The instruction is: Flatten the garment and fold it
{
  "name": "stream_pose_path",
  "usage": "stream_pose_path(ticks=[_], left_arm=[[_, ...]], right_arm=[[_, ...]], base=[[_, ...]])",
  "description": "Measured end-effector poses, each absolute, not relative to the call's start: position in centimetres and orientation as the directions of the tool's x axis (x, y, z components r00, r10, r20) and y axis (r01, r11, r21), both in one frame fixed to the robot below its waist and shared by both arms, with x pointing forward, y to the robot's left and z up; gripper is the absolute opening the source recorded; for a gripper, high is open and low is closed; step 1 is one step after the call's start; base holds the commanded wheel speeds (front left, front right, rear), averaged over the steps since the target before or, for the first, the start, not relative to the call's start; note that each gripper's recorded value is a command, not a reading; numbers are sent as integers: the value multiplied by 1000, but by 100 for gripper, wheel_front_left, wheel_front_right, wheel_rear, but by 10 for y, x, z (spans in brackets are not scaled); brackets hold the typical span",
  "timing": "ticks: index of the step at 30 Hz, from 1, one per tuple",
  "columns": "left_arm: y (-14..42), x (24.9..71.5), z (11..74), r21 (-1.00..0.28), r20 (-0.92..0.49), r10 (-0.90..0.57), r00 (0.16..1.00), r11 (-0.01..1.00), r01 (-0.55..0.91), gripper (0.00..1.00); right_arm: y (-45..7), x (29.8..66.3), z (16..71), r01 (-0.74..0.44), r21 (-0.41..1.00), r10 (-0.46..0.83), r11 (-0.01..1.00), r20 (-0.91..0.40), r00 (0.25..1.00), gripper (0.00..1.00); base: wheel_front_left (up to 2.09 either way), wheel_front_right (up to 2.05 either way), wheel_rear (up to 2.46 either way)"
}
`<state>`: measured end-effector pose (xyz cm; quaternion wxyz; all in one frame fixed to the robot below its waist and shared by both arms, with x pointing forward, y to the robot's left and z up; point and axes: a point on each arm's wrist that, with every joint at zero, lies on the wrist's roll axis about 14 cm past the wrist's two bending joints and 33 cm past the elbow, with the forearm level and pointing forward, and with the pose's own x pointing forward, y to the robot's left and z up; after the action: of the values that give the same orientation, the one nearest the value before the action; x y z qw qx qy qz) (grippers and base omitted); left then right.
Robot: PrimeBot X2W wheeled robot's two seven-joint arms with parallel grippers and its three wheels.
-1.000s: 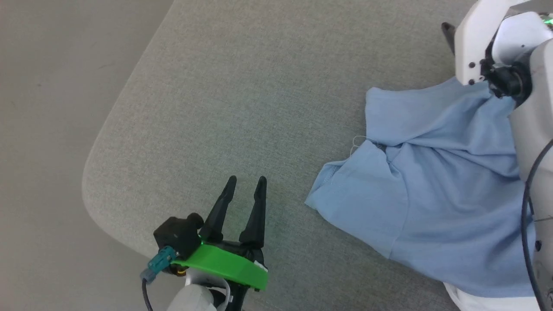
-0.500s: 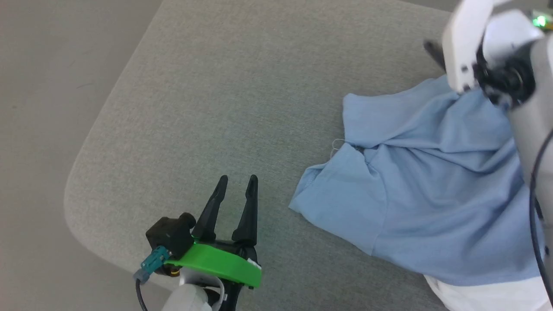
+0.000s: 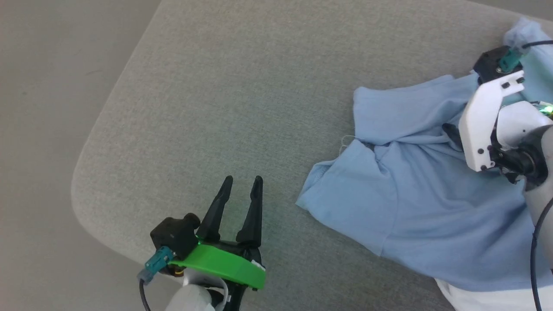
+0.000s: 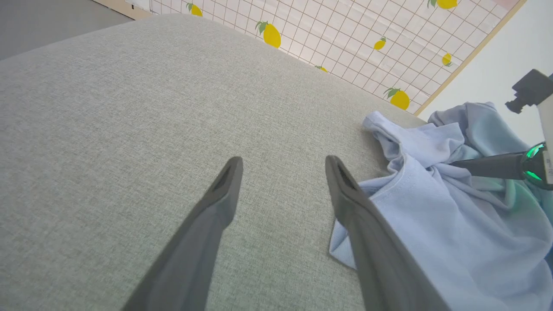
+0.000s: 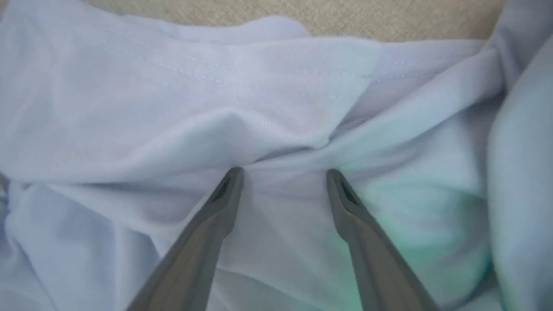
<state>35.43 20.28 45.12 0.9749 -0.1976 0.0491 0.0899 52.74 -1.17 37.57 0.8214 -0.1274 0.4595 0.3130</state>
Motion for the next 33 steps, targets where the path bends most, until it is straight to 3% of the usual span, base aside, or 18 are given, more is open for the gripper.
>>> stream_pose_path(ticks=[3,4,5,12,21,28,31,32,33], left_arm=[[205,353,450,-373,-138,164,977,905,-205,100],[206,353,449,-372,-141,168,976,905,-209,100],[207,352,449,-371,-143,172,975,904,-214,100],[211,351,451,-370,-137,182,974,902,-221,100],[205,348,456,-380,-124,169,978,902,-204,100],[212,338,454,-370,-140,199,970,898,-238,100],[215,334,454,-367,-144,213,967,896,-251,100],[216,333,454,-365,-145,216,966,895,-255,100],[217,333,453,-364,-146,219,965,895,-258,100]], right_arm=[[-7,529,371,-641,73,408,764,-824,393,100],[-5,531,370,-645,68,411,761,-820,399,29],[-3,532,369,-648,65,418,759,-812,408,0],[10,541,386,-664,52,463,746,-758,460,0],[22,595,453,-624,-17,493,782,-597,634,0],[20,626,445,-556,-79,436,828,-534,725,0],[21,629,429,-536,-74,417,841,-543,729,0],[24,627,421,-537,-67,414,841,-560,718,40],[27,624,414,-537,-53,414,842,-575,705,100]], base=[[0,0,0],[0,0,0],[0,0,0],[0,0,0],[0,0,0],[0,0,0],[0,0,0],[0,0,0],[0,0,0]])
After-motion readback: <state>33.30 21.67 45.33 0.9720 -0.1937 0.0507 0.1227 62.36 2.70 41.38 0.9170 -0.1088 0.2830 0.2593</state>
